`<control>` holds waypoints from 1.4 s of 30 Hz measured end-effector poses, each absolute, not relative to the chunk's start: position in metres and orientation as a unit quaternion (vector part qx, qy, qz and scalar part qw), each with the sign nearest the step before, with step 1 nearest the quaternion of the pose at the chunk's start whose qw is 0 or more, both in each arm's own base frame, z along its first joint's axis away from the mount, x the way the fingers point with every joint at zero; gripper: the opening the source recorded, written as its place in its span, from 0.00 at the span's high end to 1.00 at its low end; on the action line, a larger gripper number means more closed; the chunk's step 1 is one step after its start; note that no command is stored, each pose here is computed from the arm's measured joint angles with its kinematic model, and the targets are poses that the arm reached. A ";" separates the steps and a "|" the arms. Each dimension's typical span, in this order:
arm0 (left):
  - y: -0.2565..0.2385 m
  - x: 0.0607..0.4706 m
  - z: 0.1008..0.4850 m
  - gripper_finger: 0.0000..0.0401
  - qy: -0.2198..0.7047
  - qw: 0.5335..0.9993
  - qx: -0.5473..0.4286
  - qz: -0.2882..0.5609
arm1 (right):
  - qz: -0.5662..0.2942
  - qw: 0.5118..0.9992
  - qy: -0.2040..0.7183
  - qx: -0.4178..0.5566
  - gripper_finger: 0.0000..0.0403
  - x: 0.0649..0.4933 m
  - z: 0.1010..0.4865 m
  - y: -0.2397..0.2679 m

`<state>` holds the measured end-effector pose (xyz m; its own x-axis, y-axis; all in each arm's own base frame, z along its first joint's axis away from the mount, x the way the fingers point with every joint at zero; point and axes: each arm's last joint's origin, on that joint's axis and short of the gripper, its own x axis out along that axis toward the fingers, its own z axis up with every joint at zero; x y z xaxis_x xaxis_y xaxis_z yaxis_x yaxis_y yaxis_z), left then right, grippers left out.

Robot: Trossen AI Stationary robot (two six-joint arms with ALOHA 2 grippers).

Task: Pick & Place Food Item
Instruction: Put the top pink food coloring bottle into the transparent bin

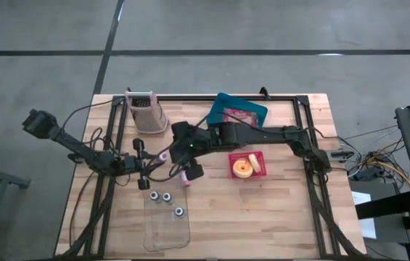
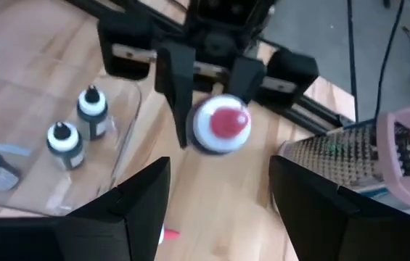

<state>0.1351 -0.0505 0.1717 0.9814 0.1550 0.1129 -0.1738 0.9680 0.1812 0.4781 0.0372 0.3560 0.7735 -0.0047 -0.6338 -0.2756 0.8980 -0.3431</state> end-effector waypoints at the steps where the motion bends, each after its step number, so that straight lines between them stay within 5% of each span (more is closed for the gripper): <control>1: -0.051 0.135 0.172 0.76 -0.049 0.991 0.096 0.081 | 0.074 0.918 0.325 -0.213 0.43 0.479 0.357 0.037; 42: -0.047 0.167 0.175 0.76 -0.005 0.993 0.085 0.079 | 0.092 0.906 0.364 -0.195 0.47 0.473 0.350 0.035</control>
